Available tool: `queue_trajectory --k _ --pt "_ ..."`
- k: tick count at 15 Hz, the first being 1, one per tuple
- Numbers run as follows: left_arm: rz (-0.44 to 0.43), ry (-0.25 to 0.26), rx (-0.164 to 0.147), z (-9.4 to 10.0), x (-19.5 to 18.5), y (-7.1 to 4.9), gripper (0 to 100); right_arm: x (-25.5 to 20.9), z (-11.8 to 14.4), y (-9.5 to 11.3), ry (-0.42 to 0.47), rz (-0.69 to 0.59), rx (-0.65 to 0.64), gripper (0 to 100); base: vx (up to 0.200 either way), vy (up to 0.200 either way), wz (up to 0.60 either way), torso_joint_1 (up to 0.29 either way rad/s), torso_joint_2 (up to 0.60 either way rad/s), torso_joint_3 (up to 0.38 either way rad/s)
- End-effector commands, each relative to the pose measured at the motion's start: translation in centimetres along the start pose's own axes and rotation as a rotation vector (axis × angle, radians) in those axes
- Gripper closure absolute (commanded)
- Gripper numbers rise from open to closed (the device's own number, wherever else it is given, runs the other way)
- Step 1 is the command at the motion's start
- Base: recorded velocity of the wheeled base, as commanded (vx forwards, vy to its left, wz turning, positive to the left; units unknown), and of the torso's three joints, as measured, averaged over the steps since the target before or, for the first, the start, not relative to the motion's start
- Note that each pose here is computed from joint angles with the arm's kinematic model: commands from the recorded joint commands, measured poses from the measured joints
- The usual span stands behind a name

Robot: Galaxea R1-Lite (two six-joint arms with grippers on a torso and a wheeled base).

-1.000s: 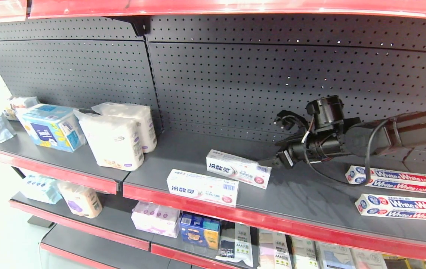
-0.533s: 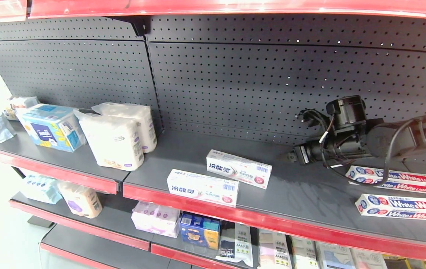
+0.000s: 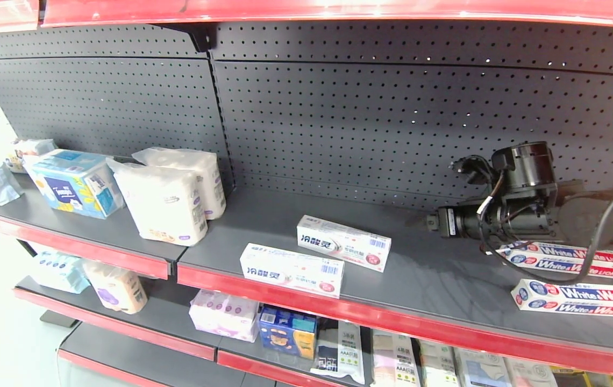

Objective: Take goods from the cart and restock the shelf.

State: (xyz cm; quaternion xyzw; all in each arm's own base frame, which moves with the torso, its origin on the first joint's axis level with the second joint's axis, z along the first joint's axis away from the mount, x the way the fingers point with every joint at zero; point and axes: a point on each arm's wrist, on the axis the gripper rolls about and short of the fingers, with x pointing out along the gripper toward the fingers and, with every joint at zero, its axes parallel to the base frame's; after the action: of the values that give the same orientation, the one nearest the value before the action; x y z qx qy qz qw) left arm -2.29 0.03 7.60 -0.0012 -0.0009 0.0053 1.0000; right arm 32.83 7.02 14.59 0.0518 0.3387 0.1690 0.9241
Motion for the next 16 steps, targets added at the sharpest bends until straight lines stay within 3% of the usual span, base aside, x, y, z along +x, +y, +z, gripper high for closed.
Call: queue_trajectory --k 1,4,16 --pt "0.0 0.0 -0.001 0.0 0.0 0.0 0 -1.5 -0.9 -0.2 0.007 -0.024 0.02 0 0.0 0.0 0.0 0.0 0.0 0.0" --pt "0.0 0.002 -0.001 0.0 0.0 0.0 0 -1.2 -2.2 0.3 0.042 -0.096 0.015 0 0.0 0.0 0.0 0.0 0.0 0.0" --pt "0.0 0.0 -0.001 0.0 0.0 0.0 0 1.5 -5.4 1.6 0.163 -0.112 0.097 0 0.0 0.0 0.0 0.0 0.0 0.0"
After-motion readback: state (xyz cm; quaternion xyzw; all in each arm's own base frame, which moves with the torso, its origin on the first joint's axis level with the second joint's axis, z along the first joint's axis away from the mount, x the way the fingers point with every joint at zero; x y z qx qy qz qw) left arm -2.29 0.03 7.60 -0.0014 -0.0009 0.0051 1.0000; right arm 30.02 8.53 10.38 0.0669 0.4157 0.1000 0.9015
